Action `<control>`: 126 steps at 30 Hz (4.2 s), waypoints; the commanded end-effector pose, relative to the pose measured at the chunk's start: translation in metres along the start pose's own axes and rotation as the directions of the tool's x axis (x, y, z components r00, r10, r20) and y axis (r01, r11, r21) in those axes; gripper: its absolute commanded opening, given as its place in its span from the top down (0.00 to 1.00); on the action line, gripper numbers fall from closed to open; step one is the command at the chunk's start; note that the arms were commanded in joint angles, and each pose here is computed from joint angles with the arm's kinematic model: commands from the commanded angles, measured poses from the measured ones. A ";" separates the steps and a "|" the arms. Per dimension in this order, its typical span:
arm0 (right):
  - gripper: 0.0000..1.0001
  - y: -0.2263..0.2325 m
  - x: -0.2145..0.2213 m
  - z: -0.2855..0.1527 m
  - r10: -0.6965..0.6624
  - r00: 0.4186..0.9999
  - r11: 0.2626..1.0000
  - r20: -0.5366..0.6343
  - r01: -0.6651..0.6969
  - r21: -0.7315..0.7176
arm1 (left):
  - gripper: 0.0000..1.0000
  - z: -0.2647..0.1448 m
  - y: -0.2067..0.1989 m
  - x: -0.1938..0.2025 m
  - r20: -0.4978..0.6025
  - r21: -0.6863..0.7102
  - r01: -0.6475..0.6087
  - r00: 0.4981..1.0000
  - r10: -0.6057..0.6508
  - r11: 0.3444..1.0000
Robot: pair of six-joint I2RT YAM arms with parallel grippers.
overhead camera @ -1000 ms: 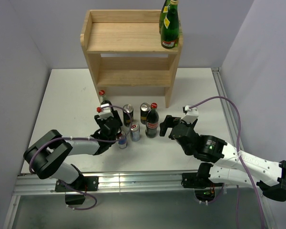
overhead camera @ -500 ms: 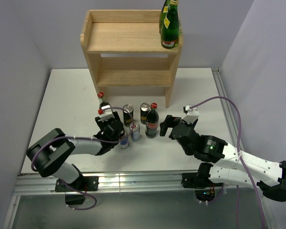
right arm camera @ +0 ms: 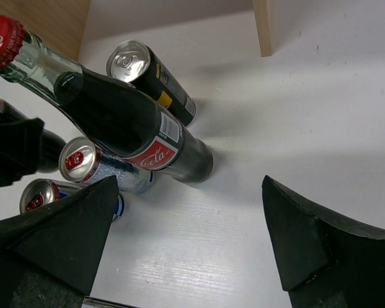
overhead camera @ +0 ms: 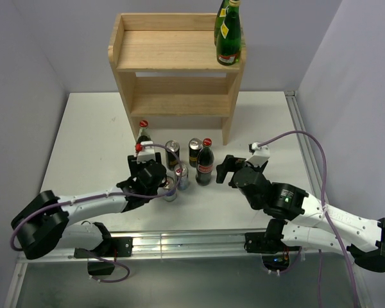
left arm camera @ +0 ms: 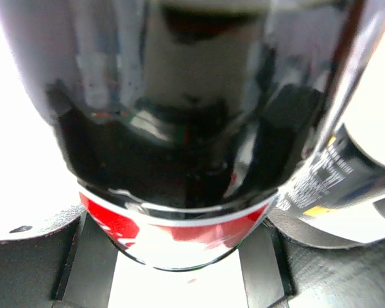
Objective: Place and organize the beverage onto the shelf
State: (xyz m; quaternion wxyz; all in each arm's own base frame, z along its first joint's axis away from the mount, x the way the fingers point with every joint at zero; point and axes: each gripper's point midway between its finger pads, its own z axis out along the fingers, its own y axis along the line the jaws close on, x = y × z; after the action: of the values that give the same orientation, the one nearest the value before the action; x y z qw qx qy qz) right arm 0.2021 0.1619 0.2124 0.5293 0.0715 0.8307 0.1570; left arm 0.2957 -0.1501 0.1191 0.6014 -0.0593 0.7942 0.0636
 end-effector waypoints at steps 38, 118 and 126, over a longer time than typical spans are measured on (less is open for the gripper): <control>0.00 -0.012 -0.012 -0.003 0.041 0.996 0.999 0.077 -0.043 0.027 | 1.00 -0.072 -0.018 -0.506 0.525 0.156 0.121 0.831 -0.186 0.980; 0.00 -0.027 0.001 0.001 0.053 0.996 0.995 0.076 -0.059 0.080 | 0.24 0.054 0.014 -0.465 0.491 0.154 0.145 0.847 -0.203 0.977; 0.00 -0.025 0.001 0.002 0.048 0.996 0.996 0.075 -0.054 0.074 | 0.15 0.050 0.014 -0.463 0.481 0.159 0.146 0.852 -0.205 0.977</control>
State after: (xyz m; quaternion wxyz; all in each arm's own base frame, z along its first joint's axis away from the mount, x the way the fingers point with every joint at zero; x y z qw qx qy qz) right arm 0.2022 0.1427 0.1979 0.5398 0.1065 0.8234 0.1386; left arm 0.4770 -0.1253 0.5315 0.7765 -0.0680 0.6261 -0.0208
